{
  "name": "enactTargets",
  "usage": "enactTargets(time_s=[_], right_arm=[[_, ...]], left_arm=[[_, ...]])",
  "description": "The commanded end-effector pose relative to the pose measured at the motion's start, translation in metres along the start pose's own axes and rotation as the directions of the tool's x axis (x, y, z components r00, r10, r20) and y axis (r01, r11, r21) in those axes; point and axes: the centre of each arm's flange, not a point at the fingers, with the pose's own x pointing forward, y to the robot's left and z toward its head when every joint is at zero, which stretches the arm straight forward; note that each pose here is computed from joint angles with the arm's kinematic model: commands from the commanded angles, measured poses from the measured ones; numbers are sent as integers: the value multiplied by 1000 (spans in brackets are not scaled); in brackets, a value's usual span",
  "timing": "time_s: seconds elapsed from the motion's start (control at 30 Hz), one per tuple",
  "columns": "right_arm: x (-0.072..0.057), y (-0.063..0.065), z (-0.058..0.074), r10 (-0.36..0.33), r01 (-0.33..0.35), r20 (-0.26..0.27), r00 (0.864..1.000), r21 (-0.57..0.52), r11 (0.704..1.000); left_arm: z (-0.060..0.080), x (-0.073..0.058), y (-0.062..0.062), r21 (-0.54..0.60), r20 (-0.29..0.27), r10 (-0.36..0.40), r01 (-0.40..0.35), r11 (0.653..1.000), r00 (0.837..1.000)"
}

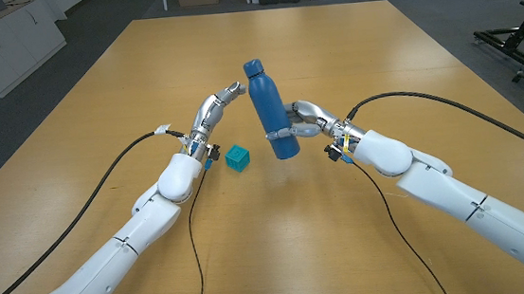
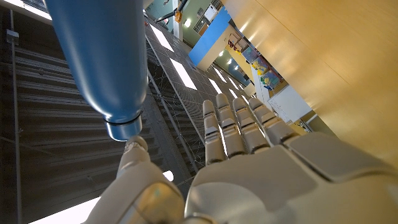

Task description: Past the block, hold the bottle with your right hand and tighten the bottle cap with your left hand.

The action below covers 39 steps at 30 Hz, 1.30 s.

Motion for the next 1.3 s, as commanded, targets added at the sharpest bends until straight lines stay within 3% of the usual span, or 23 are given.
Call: enactTargets(time_s=[0.03, 0.63, 0.97, 1.3], right_arm=[[6, 1, -12, 18, -18, -39, 999, 6, 1000], [7, 5, -12, 64, -64, -48, 997, -9, 998], [-5, 3, 17, 48, -46, 46, 998, -45, 998], [-24, 1, 50, 28, -17, 149, 988, -76, 997]], left_arm=[[4, 0, 0, 6, 16, -4, 4, 1000, 1000], [9, 12, -9, 11, 29, -31, 31, 999, 999], [7, 15, -12, 12, 10, -39, 39, 999, 999], [5, 18, -13, 8, 7, -38, 38, 999, 999]])
